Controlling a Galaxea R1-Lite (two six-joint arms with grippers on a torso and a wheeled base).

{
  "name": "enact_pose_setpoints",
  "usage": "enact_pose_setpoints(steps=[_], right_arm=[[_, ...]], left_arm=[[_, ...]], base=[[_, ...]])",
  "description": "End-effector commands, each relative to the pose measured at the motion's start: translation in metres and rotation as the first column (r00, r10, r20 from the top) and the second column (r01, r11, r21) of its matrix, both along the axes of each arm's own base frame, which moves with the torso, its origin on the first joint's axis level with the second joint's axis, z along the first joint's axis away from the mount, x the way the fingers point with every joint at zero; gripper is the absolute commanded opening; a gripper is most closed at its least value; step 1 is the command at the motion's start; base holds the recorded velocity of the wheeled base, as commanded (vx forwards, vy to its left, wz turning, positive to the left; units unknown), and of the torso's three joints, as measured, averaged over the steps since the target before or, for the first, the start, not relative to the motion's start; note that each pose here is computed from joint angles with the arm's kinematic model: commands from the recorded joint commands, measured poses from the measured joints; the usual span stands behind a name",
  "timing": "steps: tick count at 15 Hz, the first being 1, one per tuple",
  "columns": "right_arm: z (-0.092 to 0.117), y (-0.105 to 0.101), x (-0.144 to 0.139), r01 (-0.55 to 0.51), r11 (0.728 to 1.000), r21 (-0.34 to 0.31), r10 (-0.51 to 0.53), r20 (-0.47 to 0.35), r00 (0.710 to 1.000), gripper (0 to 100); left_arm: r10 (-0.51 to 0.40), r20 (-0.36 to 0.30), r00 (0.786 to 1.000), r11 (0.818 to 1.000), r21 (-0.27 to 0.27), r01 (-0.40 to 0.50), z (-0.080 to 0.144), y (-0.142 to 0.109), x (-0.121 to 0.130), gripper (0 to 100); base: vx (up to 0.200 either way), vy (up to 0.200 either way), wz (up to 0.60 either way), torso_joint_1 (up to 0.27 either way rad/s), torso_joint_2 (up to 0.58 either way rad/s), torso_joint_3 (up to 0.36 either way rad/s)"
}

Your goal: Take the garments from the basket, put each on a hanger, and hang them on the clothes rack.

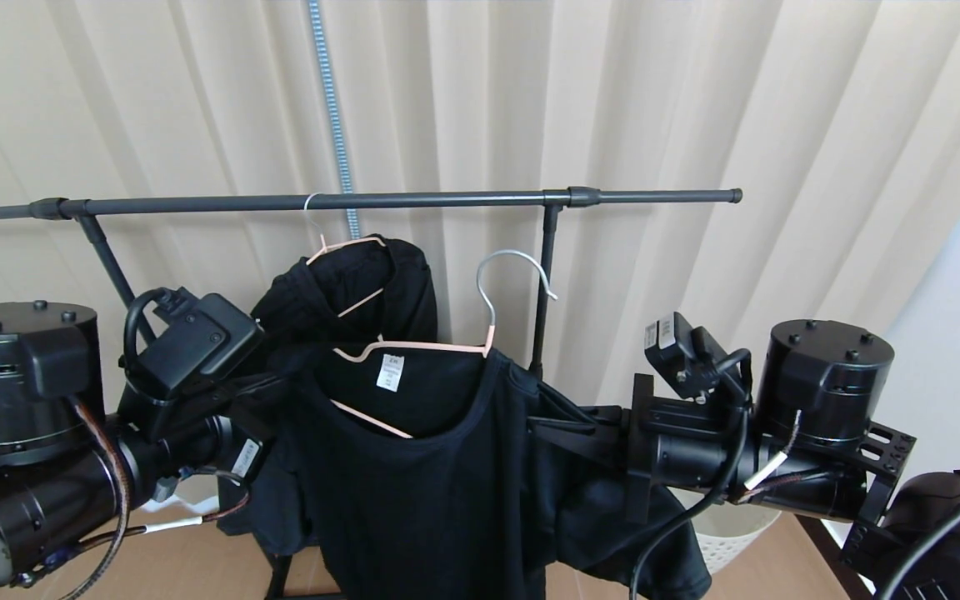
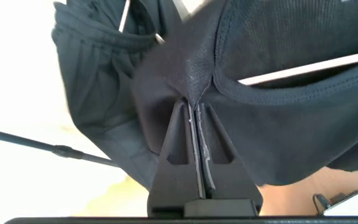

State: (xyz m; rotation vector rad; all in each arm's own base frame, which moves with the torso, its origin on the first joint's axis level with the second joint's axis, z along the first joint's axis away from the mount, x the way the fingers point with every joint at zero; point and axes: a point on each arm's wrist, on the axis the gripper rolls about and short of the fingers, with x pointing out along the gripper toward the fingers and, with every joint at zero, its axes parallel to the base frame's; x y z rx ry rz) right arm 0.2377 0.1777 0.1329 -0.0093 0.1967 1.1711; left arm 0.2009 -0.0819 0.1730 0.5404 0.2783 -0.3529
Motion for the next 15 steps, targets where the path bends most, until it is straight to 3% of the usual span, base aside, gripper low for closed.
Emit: enact_pose_setpoints(steps=[1, 4, 8, 11, 14, 15], right_arm=[[-0.005, 0.002, 0.001, -0.004, 1.000, -0.012, 0.004, -0.009, 1.000, 0], [-0.011, 0.000, -0.001, -0.014, 0.999, -0.046, 0.015, 0.021, 1.000, 0], [-0.012, -0.005, -0.007, -0.024, 0.996, -0.087, 0.032, 0.094, 0.995, 0], [-0.007, -0.009, -0.012, -0.058, 0.995, -0.082, 0.065, 0.087, 0.994, 0], [-0.009, -0.007, -0.013, -0.078, 0.993, -0.084, 0.084, 0.077, 0.993, 0], [-0.010, -0.001, -0.014, -0.095, 0.992, -0.082, 0.101, 0.070, 0.992, 0]], left_arm=[[0.003, 0.028, 1.000, 1.000, -0.011, -0.002, 0.007, 0.001, -0.001, 0], [0.030, 0.060, 0.998, 0.999, -0.022, -0.028, 0.017, 0.007, 0.003, 0], [0.026, 0.024, 0.999, 0.999, -0.019, -0.025, 0.013, 0.022, 0.005, 0], [-0.026, 0.011, 1.000, 0.999, -0.019, 0.026, 0.013, 0.037, 0.011, 0], [-0.093, 0.020, 0.995, 0.995, -0.045, 0.094, 0.016, 0.037, 0.012, 0], [-0.162, 0.022, 0.987, 0.985, -0.061, 0.163, 0.017, 0.031, 0.010, 0]], base=[[0.000, 0.000, 0.00, 0.000, 0.00, 0.000], [0.000, 0.000, 0.00, 0.000, 0.00, 0.000], [0.000, 0.000, 0.00, 0.000, 0.00, 0.000], [0.000, 0.000, 0.00, 0.000, 0.00, 0.000], [0.000, 0.000, 0.00, 0.000, 0.00, 0.000], [0.000, 0.000, 0.00, 0.000, 0.00, 0.000]])
